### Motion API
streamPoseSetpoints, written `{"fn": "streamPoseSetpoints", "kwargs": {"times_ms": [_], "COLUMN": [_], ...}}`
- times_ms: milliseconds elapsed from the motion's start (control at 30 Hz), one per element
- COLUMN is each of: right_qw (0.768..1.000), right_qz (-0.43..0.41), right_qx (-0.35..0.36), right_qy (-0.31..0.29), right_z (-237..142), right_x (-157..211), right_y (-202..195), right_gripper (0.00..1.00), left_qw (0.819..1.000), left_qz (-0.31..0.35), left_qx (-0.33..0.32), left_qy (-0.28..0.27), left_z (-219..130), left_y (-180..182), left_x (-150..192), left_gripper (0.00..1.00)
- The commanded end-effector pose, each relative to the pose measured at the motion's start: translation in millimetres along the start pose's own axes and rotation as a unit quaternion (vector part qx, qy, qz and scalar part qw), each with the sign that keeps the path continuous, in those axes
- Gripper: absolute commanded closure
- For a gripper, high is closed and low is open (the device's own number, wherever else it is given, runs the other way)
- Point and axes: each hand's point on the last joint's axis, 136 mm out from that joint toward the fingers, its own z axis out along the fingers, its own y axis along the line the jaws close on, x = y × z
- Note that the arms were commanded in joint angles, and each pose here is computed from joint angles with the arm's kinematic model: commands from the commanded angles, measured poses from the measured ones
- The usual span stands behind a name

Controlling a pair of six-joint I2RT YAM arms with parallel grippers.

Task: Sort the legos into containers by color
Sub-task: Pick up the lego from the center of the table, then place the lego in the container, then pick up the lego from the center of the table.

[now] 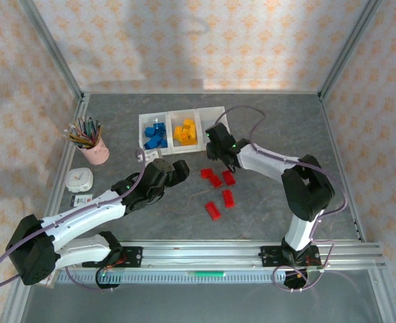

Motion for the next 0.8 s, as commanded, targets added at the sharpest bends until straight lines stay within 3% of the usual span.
{"fn": "streamPoseSetpoints", "kwargs": {"times_ms": [0, 233, 333, 500, 667, 767], "right_qw": [0.999, 0.998, 0.998, 0.997, 0.996, 0.996], "right_qz": [0.013, 0.023, 0.023, 0.029, 0.062, 0.080], "right_qx": [0.011, 0.025, 0.040, 0.004, -0.026, -0.030], "right_qy": [-0.045, -0.059, -0.051, -0.069, -0.065, -0.039], "right_z": [-0.4, 43.3, 56.6, 32.7, -6.8, -20.9], "right_x": [-42.1, -83.4, -95.0, -111.6, -90.5, -49.8], "right_y": [-8.1, -12.2, -15.8, -6.1, -11.2, -24.3], "right_gripper": [0.65, 0.61, 0.51, 0.39, 0.36, 0.35], "left_qw": [0.999, 0.998, 0.998, 0.999, 0.999, 0.999], "left_qz": [-0.001, 0.006, 0.009, 0.020, 0.027, 0.034], "left_qx": [0.012, 0.005, 0.008, 0.010, 0.015, 0.016], "left_qy": [-0.040, -0.056, -0.054, -0.048, -0.027, -0.009], "left_z": [-2.4, 6.5, 9.6, 11.2, 11.5, 10.4], "left_y": [-20.1, -33.3, -38.7, -44.3, -46.3, -44.0], "left_x": [-21.6, -35.4, -37.9, -37.8, -29.3, -18.3], "left_gripper": [0.01, 0.01, 0.01, 0.01, 0.01, 0.01]}}
